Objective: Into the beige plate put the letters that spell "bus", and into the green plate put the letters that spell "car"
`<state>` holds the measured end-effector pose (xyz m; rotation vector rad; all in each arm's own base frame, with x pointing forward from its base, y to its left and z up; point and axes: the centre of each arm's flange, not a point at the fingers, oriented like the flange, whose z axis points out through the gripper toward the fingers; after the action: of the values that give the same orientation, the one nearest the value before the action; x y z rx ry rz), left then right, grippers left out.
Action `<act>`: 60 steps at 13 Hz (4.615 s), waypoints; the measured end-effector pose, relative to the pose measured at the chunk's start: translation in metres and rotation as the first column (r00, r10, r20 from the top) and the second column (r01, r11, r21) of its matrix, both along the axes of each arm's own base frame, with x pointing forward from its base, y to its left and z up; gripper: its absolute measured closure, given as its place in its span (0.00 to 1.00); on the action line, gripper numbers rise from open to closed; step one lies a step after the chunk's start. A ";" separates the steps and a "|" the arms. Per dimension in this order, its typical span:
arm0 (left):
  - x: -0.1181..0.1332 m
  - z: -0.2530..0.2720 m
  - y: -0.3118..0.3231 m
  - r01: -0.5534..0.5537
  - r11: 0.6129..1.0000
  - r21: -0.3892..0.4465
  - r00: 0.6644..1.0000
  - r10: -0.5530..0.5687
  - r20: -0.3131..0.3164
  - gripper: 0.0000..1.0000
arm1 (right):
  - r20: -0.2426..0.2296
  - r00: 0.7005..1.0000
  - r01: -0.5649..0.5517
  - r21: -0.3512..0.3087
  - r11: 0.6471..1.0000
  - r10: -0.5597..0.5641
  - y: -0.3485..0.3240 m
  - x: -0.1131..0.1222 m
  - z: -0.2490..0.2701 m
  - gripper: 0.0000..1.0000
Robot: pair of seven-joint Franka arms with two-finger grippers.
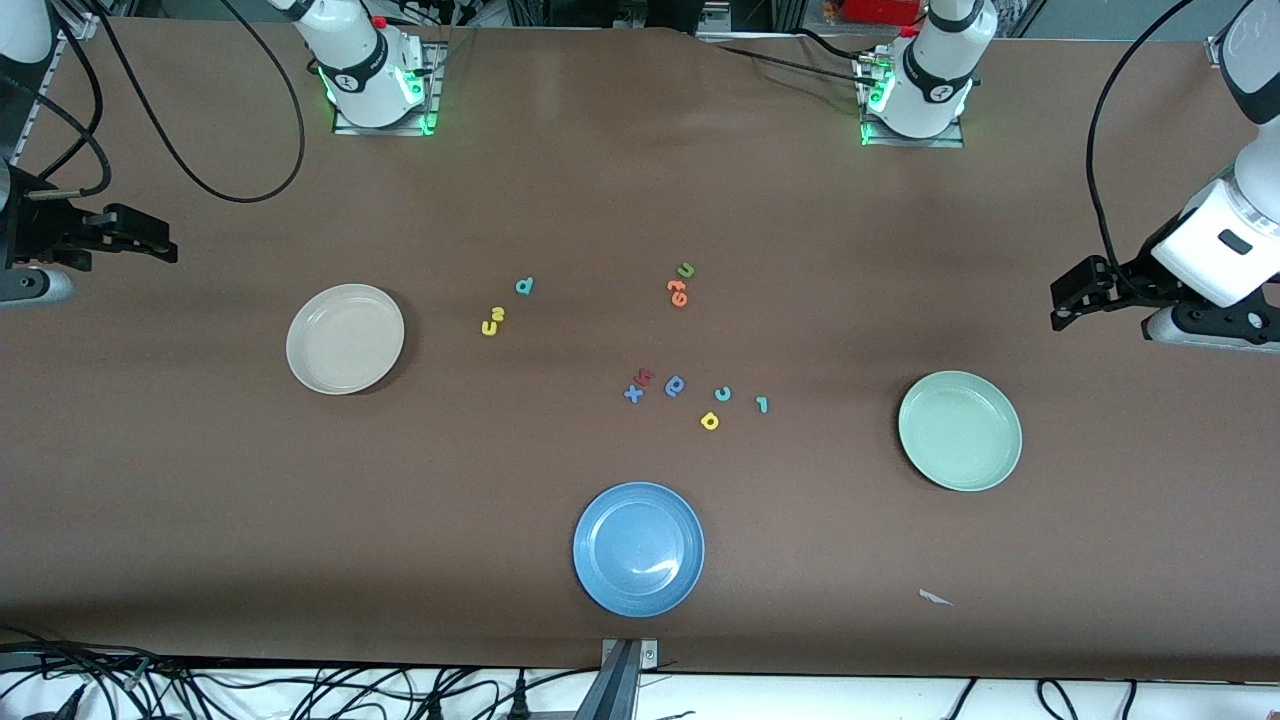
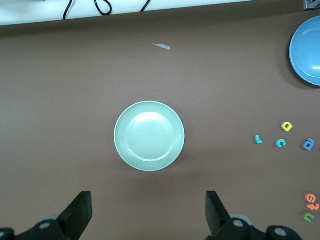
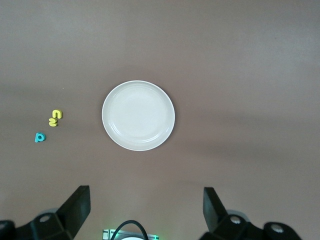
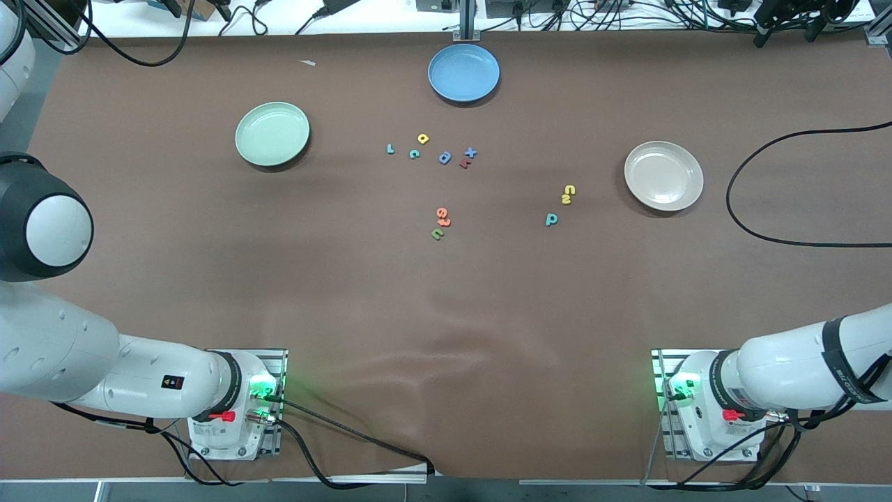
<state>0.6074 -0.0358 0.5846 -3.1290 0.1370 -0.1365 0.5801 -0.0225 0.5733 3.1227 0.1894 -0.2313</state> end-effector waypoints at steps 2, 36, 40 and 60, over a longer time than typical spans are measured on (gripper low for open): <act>0.000 0.000 0.000 0.000 1.000 0.000 1.000 0.000 0.000 0.00 | 0.000 1.000 0.000 0.000 1.000 0.000 0.000 0.000 0.000 0.00; 0.000 -0.001 -0.004 0.007 1.000 0.000 1.000 -0.007 -0.001 0.00 | 0.050 0.998 0.038 0.012 0.999 -0.039 0.154 0.028 -0.158 0.00; 0.007 -0.023 -0.029 0.036 0.999 -0.005 0.999 -0.036 -0.037 0.00 | 0.097 0.992 0.079 0.038 0.996 -0.082 0.190 0.009 -0.212 0.00; 0.034 -0.364 -0.266 -0.166 0.986 -0.030 0.974 0.159 -0.162 0.03 | 0.194 0.978 0.080 0.013 0.997 -0.081 0.271 -0.083 -0.367 0.00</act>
<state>0.6412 -0.3013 0.2210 -3.1736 -0.1235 0.1134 0.4975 0.2489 0.2064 3.1345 0.0619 0.0751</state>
